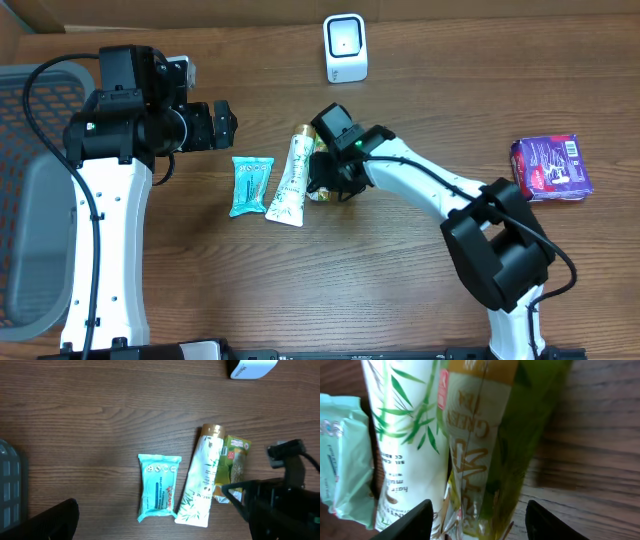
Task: Scan the item barcode
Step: 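Reach the right gripper to the green tea packet and grasp it, then lift the green packet and hold it in front of the scanner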
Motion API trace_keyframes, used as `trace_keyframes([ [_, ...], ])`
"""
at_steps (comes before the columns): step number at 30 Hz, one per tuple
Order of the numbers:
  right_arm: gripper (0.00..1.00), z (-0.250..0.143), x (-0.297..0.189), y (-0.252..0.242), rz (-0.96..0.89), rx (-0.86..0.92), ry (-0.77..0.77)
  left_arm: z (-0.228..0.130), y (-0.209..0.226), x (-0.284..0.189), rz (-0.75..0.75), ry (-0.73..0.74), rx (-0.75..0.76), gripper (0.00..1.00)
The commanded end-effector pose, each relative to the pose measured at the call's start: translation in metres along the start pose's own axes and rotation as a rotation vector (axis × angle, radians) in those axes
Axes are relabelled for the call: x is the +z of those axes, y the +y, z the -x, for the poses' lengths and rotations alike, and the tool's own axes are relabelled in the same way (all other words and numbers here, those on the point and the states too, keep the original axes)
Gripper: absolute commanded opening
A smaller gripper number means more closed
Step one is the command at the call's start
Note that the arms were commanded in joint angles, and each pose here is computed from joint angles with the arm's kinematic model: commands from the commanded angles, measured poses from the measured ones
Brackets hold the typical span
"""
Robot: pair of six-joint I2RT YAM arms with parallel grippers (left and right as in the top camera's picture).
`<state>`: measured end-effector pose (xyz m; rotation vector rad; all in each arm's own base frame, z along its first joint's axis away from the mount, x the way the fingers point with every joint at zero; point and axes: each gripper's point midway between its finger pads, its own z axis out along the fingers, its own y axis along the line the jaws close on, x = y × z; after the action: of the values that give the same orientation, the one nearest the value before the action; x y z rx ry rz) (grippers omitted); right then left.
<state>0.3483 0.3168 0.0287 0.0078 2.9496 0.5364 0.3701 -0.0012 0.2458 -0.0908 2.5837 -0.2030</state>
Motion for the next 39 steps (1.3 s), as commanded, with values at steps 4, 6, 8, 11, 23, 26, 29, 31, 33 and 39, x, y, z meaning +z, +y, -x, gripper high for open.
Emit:
trace_keyframes([
  [4,0.59,0.004,0.013,0.001,-0.011,0.017,-0.011,0.005,-0.004,-0.003,-0.011,-0.014,0.031,1.0],
  [6,0.58,0.002,0.023,-0.003,-0.02,0.022,0.002,0.005,-0.004,-0.003,-0.011,-0.014,0.031,1.0],
  [8,0.57,0.0,0.029,-0.007,-0.031,0.026,0.012,0.005,-0.004,-0.003,-0.011,-0.014,0.032,0.99],
  [11,0.51,0.004,0.03,-0.011,-0.032,0.038,0.009,0.005,-0.004,-0.003,-0.011,-0.014,0.032,1.0],
  [23,0.04,0.006,0.017,-0.018,0.086,0.085,0.123,0.005,-0.004,-0.003,-0.011,-0.015,0.031,0.99],
  [26,0.04,0.01,-0.001,-0.017,0.162,0.054,0.159,0.005,-0.004,-0.003,-0.011,-0.015,0.031,1.0],
  [29,0.04,0.016,-0.034,-0.003,0.313,-0.044,0.165,0.005,-0.004,-0.003,-0.011,-0.014,0.031,1.0],
  [31,0.04,0.018,-0.067,0.015,0.466,-0.143,0.154,0.005,-0.004,-0.003,-0.011,-0.014,0.031,1.0],
  [33,0.04,0.02,-0.1,0.028,0.587,-0.219,0.129,0.005,-0.004,-0.003,-0.011,-0.014,0.032,0.99],
  [39,0.04,0.03,-0.201,0.041,0.813,-0.323,-0.005,0.005,-0.004,-0.003,-0.011,-0.014,0.031,1.0],
])
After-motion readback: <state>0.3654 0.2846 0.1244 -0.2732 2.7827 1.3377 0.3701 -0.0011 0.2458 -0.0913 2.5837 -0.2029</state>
